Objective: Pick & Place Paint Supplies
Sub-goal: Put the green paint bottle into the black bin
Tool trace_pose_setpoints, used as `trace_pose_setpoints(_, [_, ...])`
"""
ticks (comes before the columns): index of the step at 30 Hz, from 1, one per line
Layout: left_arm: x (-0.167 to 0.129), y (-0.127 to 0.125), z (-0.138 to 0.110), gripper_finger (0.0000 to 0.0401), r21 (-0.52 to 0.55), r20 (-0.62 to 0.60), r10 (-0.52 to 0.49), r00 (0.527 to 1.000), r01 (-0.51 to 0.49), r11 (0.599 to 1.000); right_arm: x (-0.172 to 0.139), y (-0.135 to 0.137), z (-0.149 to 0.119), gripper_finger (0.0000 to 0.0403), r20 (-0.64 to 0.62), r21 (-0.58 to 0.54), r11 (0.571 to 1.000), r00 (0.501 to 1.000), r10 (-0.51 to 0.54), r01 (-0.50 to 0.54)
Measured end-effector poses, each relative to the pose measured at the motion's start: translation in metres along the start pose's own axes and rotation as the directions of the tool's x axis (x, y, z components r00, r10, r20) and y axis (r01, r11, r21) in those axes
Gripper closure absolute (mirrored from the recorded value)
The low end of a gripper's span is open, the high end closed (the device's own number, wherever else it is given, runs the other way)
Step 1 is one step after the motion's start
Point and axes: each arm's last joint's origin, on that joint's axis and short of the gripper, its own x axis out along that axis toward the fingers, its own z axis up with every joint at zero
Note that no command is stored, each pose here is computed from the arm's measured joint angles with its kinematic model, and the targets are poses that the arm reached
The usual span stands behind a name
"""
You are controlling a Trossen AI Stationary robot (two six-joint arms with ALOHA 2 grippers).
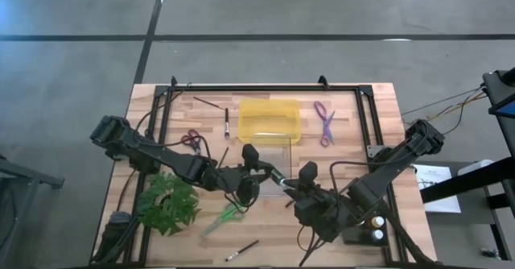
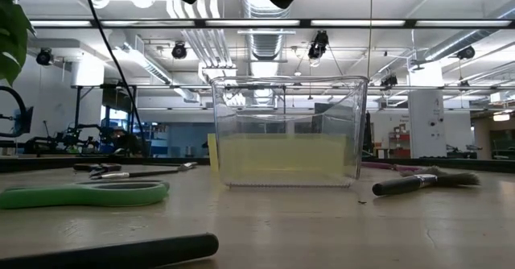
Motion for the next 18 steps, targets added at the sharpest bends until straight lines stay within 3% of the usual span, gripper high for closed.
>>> trace_pose_setpoints(9, [-0.008,0.01,-0.002,0.0099,0.024,-0.071,0.099,0.992,-0.098,0.995,0.0,-0.001,-0.001,0.0299,-0.012,-0.006,0.999,0.999,-0.033,0.033])
trace_pose_setpoints(15, [-0.031,0.032,-0.005,0.0041,0.061,-0.152,0.222,0.963,-0.215,0.975,-0.002,0.0,-0.006,0.0299,-0.042,0.007,1.0,0.999,-0.012,0.013])
trace_pose_setpoints(18, [-0.046,0.045,-0.008,0.0023,0.053,-0.18,0.28,0.943,-0.275,0.96,-0.007,-0.004,-0.008,0.0299,-0.072,0.067,0.998,0.997,-0.012,0.016])
